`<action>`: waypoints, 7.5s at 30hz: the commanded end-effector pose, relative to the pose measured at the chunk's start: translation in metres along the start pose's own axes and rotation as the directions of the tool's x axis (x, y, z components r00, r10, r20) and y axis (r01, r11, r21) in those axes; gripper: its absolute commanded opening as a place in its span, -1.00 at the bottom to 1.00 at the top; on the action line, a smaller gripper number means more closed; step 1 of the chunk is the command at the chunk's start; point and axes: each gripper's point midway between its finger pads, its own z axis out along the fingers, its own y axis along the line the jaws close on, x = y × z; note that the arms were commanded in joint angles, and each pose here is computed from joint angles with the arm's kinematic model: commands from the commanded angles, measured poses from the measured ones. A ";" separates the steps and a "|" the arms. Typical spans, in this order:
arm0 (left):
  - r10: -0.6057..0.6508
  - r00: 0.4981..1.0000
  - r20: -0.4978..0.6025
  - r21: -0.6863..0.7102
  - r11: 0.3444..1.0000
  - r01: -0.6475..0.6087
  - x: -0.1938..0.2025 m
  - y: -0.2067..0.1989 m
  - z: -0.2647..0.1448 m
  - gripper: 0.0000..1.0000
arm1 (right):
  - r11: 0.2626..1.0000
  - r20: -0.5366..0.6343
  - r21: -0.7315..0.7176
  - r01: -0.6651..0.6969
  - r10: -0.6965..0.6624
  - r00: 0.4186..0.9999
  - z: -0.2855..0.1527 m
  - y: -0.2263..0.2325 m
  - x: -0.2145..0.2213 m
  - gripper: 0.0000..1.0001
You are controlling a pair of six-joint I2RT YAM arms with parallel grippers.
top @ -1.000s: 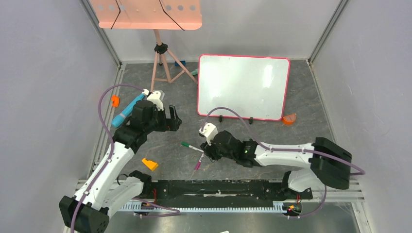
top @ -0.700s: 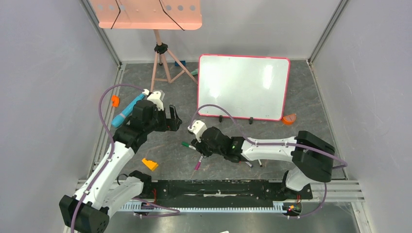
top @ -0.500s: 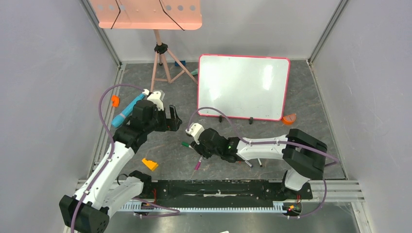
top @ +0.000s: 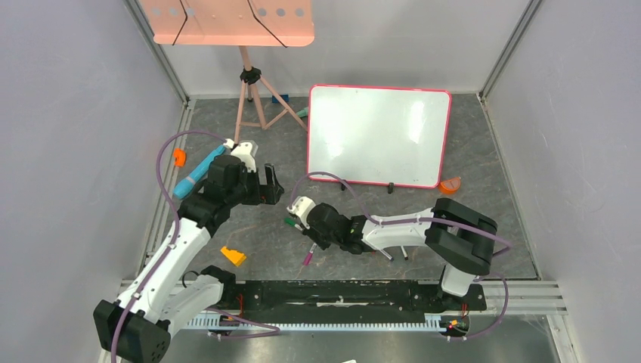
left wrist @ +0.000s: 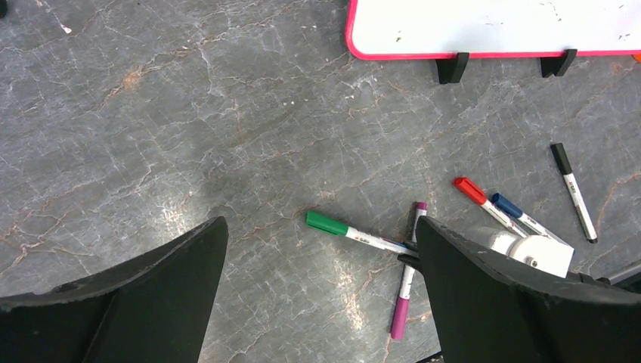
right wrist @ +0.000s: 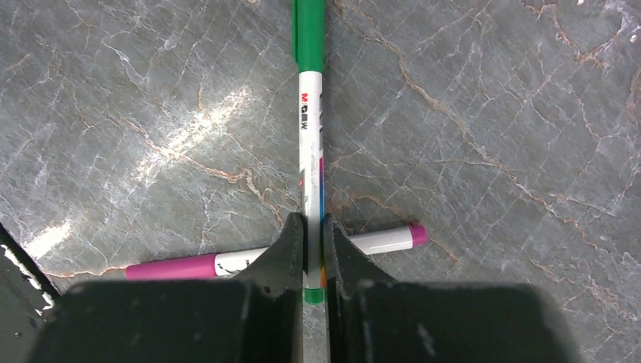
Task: Write a sentence on the whiteboard
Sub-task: Pick up the whiteboard marker from the whiteboard marker, then pass from the right arm to the left, then hold the whiteboard marker, then open the pen cap from the whiteboard marker, then place the pen cap at the center of the board, then move the whiteboard to the center of the board.
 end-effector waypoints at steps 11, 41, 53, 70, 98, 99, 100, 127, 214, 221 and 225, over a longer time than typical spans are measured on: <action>-0.344 0.925 -0.159 0.098 0.927 0.362 0.033 -0.034 0.008 0.99 | 0.993 0.276 -0.035 -0.110 0.116 0.954 -0.062 -0.004 -0.073 -1.00; -0.704 0.692 -0.158 0.222 0.658 0.720 0.033 -0.057 0.014 -0.95 | 0.985 0.356 -0.100 -0.141 0.168 0.919 -0.097 0.001 -0.103 -1.00; -0.833 0.523 -0.178 0.363 0.438 0.822 0.009 -0.071 0.008 -0.96 | 0.814 0.532 -0.369 -0.449 0.581 0.616 -0.143 -0.030 -0.117 0.61; -0.883 0.411 -0.227 0.470 0.271 0.840 -0.011 -0.079 -0.006 -0.96 | 0.562 0.392 -0.728 -0.393 0.811 0.434 -0.151 -0.008 -0.160 0.25; -0.905 0.419 -0.079 0.411 0.353 0.840 -0.005 -0.051 -0.002 -0.96 | 0.535 0.343 -0.653 -0.536 0.840 0.422 -0.129 -0.024 -0.145 -1.00; -0.909 0.411 -0.070 0.402 0.351 0.845 -0.004 -0.047 -0.001 -0.96 | 0.536 0.345 -0.647 -0.542 0.840 0.419 -0.130 -0.026 -0.140 -1.00; -0.912 0.405 -0.065 0.392 0.350 0.851 -0.002 -0.044 0.001 -0.96 | 0.536 0.351 -0.644 -0.547 0.841 0.411 -0.132 -0.029 -0.137 -1.00; -0.752 0.625 0.211 -0.210 0.590 0.780 0.089 0.080 0.032 -0.95 | 0.727 0.430 -0.286 -0.624 0.680 0.594 -0.141 -0.084 -0.081 -1.00; -0.101 0.978 0.182 0.623 0.781 -0.036 -0.067 -0.054 0.221 0.68 | 0.255 0.696 0.244 -0.936 0.626 0.352 -0.272 -0.485 0.050 -1.00; -0.081 0.985 0.153 0.734 0.677 -0.058 -0.061 -0.070 0.222 0.42 | 0.256 0.645 0.127 -0.958 0.713 0.276 -0.236 -0.505 0.047 -1.00; -0.094 0.984 0.151 0.786 0.615 -0.062 -0.063 -0.078 0.218 0.26 | 0.271 0.589 0.050 -0.961 0.769 0.248 -0.215 -0.501 0.047 -1.00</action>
